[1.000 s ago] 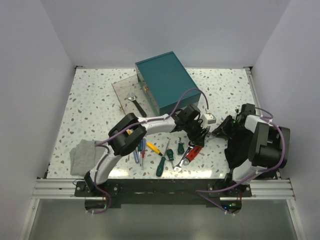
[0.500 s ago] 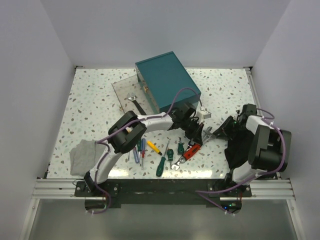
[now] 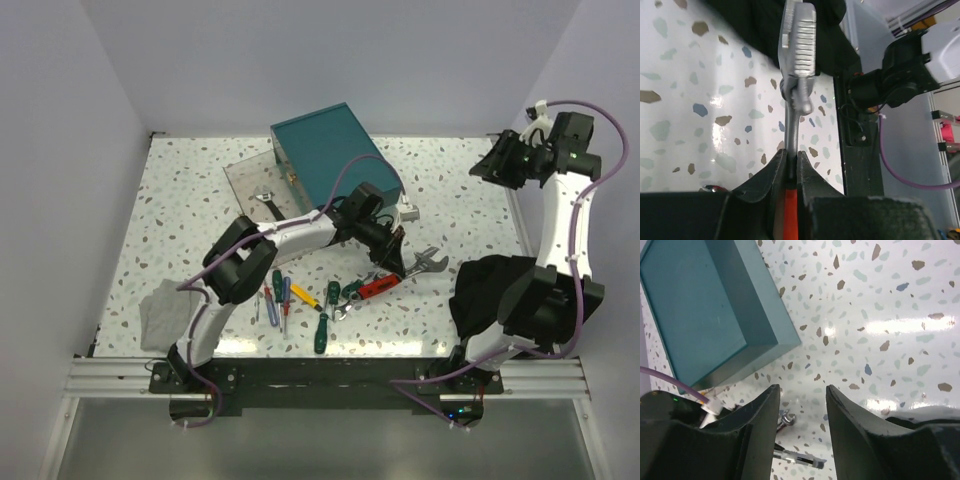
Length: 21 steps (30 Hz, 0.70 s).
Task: Sort the tools into containers
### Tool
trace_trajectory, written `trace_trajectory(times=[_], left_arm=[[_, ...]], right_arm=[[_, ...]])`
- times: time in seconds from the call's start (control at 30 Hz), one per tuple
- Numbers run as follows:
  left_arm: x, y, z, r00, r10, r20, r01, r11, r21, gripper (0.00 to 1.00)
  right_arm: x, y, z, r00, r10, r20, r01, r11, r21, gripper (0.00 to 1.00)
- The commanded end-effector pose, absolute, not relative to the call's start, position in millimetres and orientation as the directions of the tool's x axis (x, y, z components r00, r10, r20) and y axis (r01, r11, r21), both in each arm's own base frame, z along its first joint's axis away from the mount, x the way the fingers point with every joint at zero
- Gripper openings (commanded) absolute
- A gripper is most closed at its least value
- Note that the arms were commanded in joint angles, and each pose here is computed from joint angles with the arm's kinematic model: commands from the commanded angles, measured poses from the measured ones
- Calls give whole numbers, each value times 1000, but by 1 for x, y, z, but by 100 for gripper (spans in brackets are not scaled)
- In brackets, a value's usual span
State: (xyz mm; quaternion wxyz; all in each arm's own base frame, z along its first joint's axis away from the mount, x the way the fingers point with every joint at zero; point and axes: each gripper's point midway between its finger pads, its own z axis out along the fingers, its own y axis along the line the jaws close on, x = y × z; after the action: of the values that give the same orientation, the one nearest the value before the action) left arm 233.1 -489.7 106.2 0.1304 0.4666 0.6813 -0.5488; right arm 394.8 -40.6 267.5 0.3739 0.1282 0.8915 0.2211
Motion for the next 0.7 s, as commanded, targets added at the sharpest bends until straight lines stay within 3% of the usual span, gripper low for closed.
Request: trace_trajectory(times=[0.0,0.13,0.27,0.5,0.67], left_arm=[[258,-480,283,-344,182,-921,874,-296,-385,0],[266,-462,338,-351,72,-934,874,-332,-354,0],[283,-431,383,-364,-47,-930,899,-280,-338,0],[340,-340,438,-307,-205,-929,951,-26,-308,0],[386,-270,430,-366,-316,-875,871,214,-442,0]], right_arm=[[375,-51,229,-752,410,-517,153,871,468,46],[369,-48,208,-775,434,-460,192,855,483,46],[367,-46,197,-776,455,-438,211,840,499,46],[370,-48,193,-769,463,-440,224,841,493,46],[364,-51,187,-777,457,-432,240,850,469,46]])
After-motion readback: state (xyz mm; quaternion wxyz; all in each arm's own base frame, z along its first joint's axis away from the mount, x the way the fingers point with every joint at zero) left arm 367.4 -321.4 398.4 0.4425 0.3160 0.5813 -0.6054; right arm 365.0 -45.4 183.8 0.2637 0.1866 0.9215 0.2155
